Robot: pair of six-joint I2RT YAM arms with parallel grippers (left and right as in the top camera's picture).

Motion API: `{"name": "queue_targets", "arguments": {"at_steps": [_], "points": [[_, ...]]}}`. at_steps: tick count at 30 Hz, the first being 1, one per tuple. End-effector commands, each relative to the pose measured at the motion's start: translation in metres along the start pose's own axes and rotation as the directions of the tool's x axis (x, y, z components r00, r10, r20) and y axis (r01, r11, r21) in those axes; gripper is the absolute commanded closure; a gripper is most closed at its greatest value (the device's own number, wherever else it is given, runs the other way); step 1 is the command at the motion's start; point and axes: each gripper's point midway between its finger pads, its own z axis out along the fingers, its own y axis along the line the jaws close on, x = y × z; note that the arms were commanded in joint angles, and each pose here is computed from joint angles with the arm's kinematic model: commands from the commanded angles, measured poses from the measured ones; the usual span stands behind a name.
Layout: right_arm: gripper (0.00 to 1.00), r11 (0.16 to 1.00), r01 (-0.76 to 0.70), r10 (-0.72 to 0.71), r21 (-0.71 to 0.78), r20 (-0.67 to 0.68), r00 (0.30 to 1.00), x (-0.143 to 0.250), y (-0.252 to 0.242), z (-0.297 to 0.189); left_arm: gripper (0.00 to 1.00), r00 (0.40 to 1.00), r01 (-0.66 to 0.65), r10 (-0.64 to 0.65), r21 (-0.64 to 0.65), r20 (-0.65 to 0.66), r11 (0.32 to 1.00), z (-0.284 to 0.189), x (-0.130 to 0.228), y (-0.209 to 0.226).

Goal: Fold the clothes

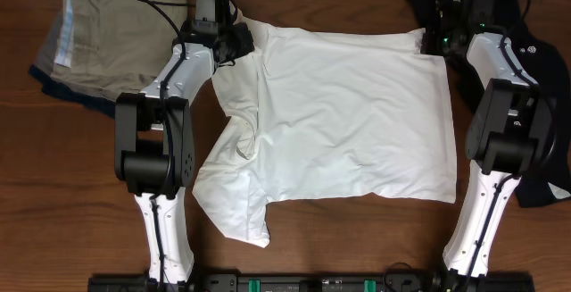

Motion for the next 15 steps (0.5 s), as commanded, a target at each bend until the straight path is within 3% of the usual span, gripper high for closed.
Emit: {"name": "queue_targets", "arguments": {"at_steps": [1,6,10,15], "points": [[0.99,1.000,0.001,-0.001,0.010,-0.023,1.000,0.007,-0.004,0.000,0.94,0.999,0.009,-0.010,0.022,0.033,1.000,-0.001,-0.015,-0.005],[0.99,1.000,0.001,0.000,0.011,-0.026,1.000,0.007,-0.004,0.000,0.94,0.983,-0.097,0.088,0.044,0.163,0.994,-0.029,-0.069,-0.026],[0.99,1.000,-0.001,0.001,0.011,-0.031,1.000,0.009,-0.004,0.000,0.94,0.951,-0.150,0.154,-0.034,0.267,0.988,-0.050,-0.107,-0.025],[0.99,1.000,-0.002,0.003,0.011,-0.032,0.999,0.009,-0.005,0.000,0.94,0.912,-0.193,0.239,-0.165,0.335,0.967,-0.060,-0.129,-0.010]]}}
